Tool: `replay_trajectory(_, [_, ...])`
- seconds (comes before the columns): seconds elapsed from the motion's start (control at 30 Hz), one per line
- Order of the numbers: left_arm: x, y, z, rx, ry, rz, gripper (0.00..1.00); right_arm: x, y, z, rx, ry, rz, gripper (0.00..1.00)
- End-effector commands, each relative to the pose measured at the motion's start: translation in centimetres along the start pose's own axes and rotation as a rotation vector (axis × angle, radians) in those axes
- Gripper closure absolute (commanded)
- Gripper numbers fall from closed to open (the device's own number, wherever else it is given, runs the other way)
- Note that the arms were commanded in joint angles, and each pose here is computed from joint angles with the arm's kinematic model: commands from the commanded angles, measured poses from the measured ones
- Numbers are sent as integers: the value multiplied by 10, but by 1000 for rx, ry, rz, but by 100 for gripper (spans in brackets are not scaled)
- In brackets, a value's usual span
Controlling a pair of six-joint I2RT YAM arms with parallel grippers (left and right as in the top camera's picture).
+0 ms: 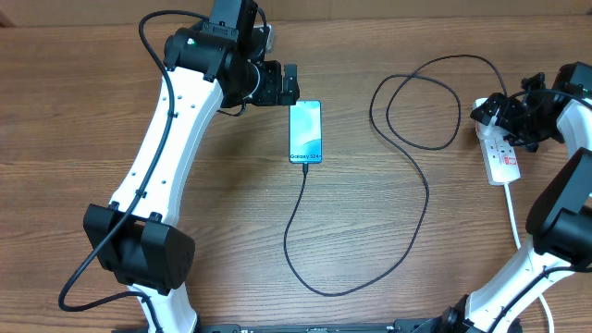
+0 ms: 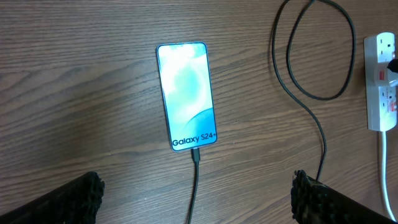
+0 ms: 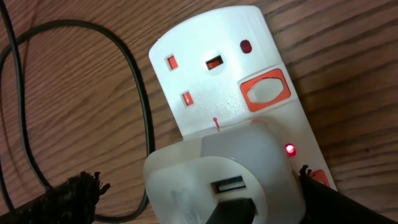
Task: Plug charger to phone and switch on socket
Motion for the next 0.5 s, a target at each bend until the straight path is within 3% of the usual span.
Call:
replay_trajectory(0.0, [6,-2,-2,-23,-19,3,0,-25,8,15,-38,90,-48,0])
replay_trajectory(0.47, [6,-2,-2,-23,-19,3,0,5,-2,-6,-110,52,66,0])
Point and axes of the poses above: each gripper's point midway between its finger pads, its own x axis back along the fingers, its own y axis along the line the jaws close on, z = x × y, the point moved 8 cm from there along x, back along the fingers, and after that the axes turned 9 degrees about x, right-handed, at the moved point
